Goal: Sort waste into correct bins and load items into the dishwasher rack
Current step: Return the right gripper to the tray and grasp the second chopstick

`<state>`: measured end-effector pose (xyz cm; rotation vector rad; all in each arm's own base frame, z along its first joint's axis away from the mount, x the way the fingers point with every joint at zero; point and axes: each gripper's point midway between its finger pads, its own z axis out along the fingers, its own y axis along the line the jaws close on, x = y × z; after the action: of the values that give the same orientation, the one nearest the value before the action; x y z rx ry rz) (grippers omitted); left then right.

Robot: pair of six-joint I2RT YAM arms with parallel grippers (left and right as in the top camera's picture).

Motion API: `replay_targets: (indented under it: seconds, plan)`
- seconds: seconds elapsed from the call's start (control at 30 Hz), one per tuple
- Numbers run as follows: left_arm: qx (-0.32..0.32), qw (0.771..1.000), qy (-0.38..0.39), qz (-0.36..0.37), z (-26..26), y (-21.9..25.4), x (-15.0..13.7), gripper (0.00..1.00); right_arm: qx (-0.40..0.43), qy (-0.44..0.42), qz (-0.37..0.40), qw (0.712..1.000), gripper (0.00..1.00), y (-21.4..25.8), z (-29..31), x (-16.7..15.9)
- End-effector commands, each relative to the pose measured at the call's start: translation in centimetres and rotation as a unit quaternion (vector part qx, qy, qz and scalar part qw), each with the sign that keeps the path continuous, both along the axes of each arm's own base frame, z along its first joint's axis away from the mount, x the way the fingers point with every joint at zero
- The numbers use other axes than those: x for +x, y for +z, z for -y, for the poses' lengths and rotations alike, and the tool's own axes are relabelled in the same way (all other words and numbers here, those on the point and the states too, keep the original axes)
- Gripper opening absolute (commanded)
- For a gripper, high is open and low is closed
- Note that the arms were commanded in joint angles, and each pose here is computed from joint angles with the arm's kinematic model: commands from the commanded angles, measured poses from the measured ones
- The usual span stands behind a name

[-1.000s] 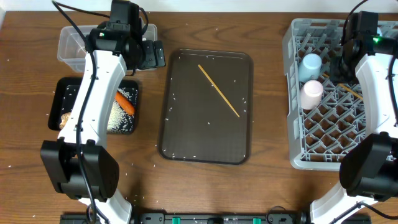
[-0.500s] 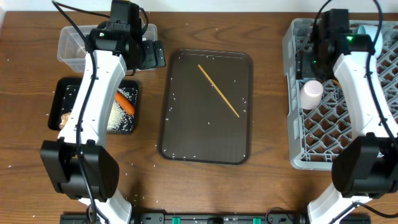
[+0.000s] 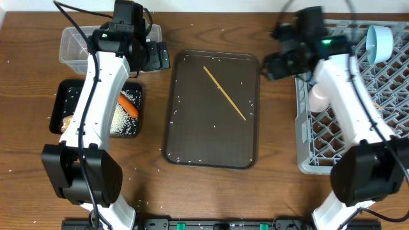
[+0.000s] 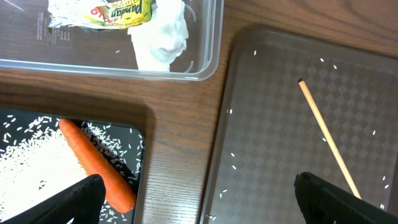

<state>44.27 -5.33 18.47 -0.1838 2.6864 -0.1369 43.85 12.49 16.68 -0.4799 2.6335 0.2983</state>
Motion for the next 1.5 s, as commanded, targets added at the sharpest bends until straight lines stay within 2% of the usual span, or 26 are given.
replay_targets:
  seconds: [0.0, 0.13, 0.27, 0.4, 0.63, 0.97, 1.03, 1.3, 1.47]
  plan:
    - [-0.001, 1.0, 0.007, -0.009, -0.2, -0.6, -0.2, 0.98, -0.011, 0.062, 0.005, 0.998, 0.69, -1.2, -3.9, -0.1]
    - [-0.001, 1.0, 0.007, -0.009, -0.2, -0.6, -0.2, 0.98, -0.025, 0.122, -0.011, 0.992, 0.69, -4.3, -7.7, -0.9]
    - [-0.001, 1.0, 0.007, -0.009, -0.2, -0.6, -0.2, 0.98, -0.061, 0.144, -0.029, 0.987, 0.68, -8.1, -9.7, -1.2]
    - [-0.001, 1.0, 0.007, -0.009, -0.2, -0.6, -0.2, 0.98, -0.088, 0.163, -0.046, 0.982, 0.63, -11.4, -10.8, -1.6]
    - [-0.001, 1.0, 0.007, -0.009, -0.2, -0.6, -0.2, 0.98, -0.107, 0.171, -0.072, 0.977, 0.46, -14.7, -11.3, -2.2]
    - [-0.001, 1.0, 0.007, -0.009, -0.2, -0.6, -0.2, 0.98, -0.118, 0.174, -0.106, 0.972, 0.38, -17.8, -10.9, -3.0]
    - [-0.001, 1.0, 0.007, -0.009, -0.2, -0.6, -0.2, 0.98, -0.12, 0.174, -0.115, 0.971, 0.35, -18.4, -10.8, -3.3]
    - [-0.001, 1.0, 0.007, -0.009, -0.2, -0.6, -0.2, 0.98, -0.126, 0.173, -0.132, 0.968, 0.03, -19.0, -10.4, -3.9]
    - [-0.001, 1.0, 0.007, -0.009, -0.2, -0.6, -0.2, 0.98, -0.125, 0.164, -0.14, 0.968, 0.01, -19.0, -10.3, -4.2]
